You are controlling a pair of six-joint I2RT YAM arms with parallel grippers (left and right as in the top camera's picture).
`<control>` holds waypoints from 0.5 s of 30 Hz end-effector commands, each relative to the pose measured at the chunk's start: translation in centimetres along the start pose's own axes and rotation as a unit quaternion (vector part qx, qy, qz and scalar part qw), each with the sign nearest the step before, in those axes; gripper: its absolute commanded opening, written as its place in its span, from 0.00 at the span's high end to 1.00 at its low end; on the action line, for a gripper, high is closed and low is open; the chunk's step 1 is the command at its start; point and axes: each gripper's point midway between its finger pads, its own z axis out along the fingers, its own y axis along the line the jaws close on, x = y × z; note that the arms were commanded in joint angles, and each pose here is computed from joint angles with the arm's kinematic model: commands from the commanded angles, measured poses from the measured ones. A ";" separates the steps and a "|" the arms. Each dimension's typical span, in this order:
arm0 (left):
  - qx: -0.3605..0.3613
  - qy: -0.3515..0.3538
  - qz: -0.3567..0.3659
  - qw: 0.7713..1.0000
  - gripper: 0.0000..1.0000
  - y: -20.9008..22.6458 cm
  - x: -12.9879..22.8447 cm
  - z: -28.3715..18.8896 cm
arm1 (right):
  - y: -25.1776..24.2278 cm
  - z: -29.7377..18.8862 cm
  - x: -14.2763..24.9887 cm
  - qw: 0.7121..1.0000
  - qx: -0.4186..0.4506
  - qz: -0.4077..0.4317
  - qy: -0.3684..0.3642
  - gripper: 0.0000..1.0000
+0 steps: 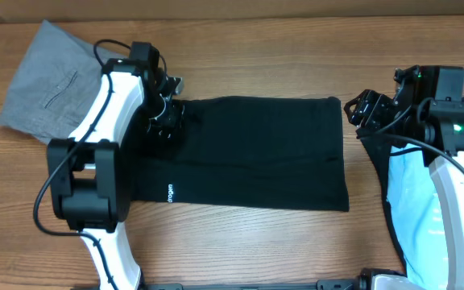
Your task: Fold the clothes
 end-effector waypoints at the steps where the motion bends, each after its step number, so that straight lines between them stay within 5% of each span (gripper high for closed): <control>1: -0.043 0.014 0.007 0.999 0.38 1.6 0.1 0.6 | 0.2 0.1 -0.6 1.000 -0.003 -0.004 -0.002 0.21; 15: -0.093 0.039 0.014 0.995 0.39 3.7 1.3 1.9 | -0.3 0.9 -0.4 1.000 0.006 -0.010 0.011 0.21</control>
